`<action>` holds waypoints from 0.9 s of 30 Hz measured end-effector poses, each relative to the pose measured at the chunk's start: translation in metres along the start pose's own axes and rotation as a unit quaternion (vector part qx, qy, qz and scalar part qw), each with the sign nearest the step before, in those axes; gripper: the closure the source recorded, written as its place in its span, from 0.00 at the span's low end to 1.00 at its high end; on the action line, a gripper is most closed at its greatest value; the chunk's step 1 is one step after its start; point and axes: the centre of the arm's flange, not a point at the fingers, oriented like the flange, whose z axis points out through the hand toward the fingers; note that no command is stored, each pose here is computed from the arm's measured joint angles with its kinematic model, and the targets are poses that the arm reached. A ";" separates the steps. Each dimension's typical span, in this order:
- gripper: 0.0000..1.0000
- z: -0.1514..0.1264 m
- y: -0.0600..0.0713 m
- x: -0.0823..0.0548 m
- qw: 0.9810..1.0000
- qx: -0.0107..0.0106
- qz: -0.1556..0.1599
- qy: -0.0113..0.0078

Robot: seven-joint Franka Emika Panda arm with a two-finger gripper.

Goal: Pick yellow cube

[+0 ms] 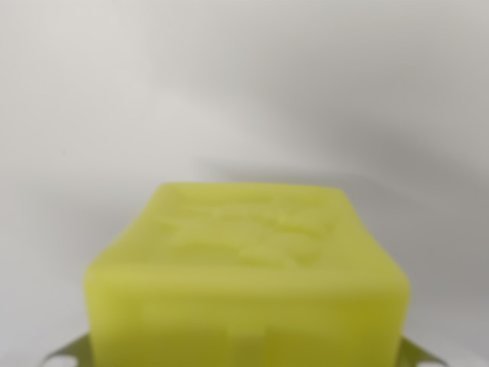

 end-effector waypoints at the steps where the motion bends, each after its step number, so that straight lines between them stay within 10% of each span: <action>1: 1.00 -0.002 0.000 0.000 1.000 0.000 0.000 0.000; 27: 1.00 -0.068 0.000 0.000 1.000 0.000 0.000 0.000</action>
